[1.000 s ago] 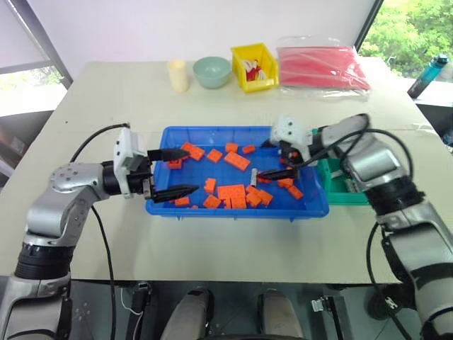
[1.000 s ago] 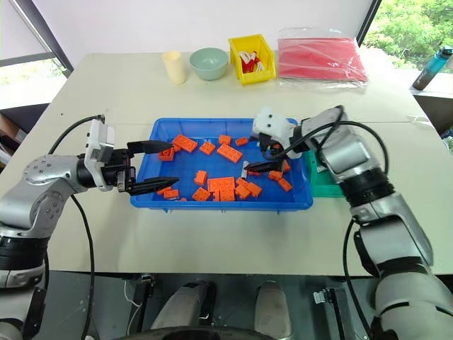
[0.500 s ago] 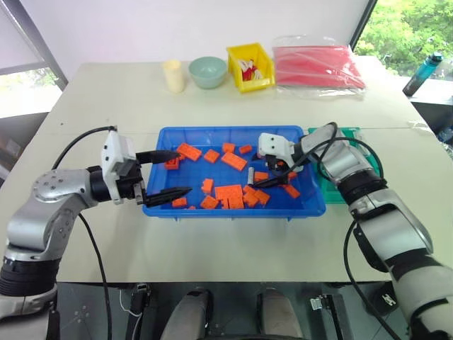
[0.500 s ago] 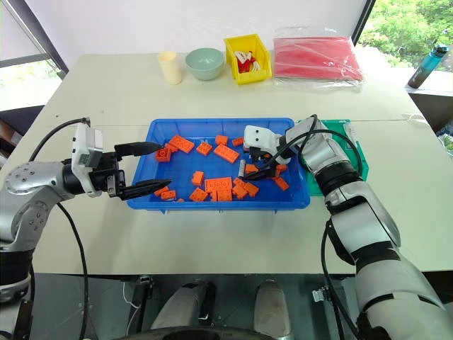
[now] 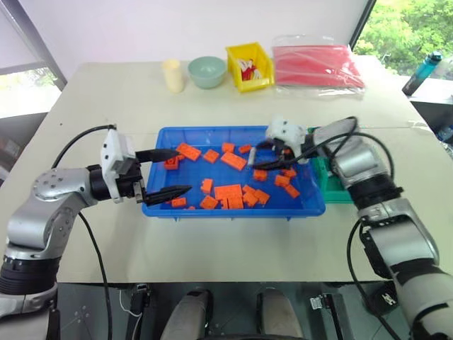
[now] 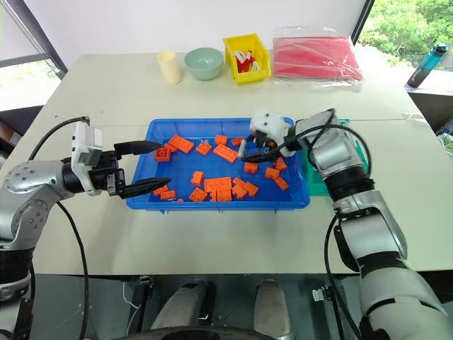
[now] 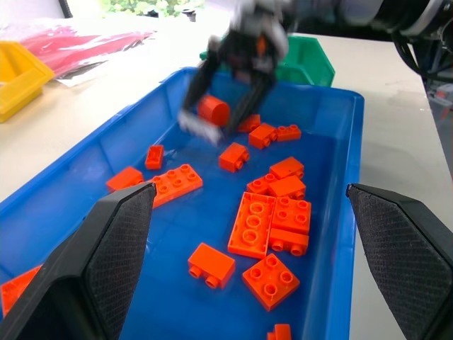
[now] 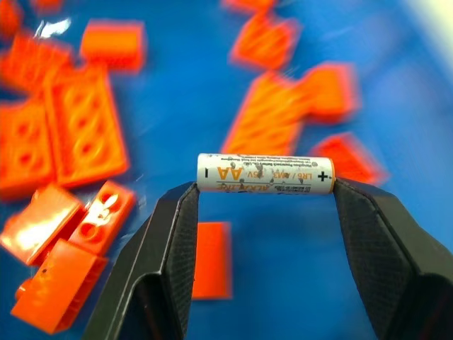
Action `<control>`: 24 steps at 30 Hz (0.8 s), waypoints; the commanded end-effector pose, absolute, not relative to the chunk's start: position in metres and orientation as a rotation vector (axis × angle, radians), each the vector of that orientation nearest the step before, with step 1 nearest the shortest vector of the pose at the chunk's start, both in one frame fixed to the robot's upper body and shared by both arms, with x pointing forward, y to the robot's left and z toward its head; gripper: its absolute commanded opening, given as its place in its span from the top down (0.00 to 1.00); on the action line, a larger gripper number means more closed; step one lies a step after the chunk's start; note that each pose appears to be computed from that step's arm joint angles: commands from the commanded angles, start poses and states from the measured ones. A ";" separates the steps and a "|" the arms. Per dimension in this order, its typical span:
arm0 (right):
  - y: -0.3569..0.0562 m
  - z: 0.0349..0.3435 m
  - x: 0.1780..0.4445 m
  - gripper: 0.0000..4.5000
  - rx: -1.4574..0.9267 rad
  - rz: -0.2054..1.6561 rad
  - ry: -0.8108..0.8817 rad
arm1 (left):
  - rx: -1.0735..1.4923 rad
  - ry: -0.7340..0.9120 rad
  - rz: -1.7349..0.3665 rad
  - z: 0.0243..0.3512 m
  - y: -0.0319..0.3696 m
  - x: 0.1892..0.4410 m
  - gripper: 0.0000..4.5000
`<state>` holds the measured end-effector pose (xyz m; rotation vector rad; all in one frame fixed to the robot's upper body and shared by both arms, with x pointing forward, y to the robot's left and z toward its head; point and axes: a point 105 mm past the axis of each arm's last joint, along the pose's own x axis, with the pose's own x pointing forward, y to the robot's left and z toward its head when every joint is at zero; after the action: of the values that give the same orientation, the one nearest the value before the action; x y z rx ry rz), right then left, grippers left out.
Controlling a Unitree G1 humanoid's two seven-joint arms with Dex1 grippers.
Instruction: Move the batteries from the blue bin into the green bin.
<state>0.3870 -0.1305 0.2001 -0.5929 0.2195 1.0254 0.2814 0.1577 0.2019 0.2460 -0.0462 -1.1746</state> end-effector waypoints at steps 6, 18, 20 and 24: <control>-0.238 0.255 0.346 0.46 -0.454 0.544 0.177 | 0.243 -0.062 -1.166 0.206 0.168 0.286 0.00; -0.286 0.231 0.325 0.01 -0.385 0.308 0.266 | 0.222 -0.108 -1.116 0.228 0.185 0.310 0.00; -0.288 0.233 0.321 0.01 -0.391 0.338 0.253 | 0.220 -0.116 -1.103 0.231 0.188 0.312 0.00; -0.294 0.242 0.297 0.01 -0.433 0.509 0.194 | 0.234 -0.111 -1.063 0.236 0.203 0.314 0.00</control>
<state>0.3098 -0.2903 0.2178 -0.3966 0.2871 0.4480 0.3159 0.1900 0.2203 0.1835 -0.0680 -1.1000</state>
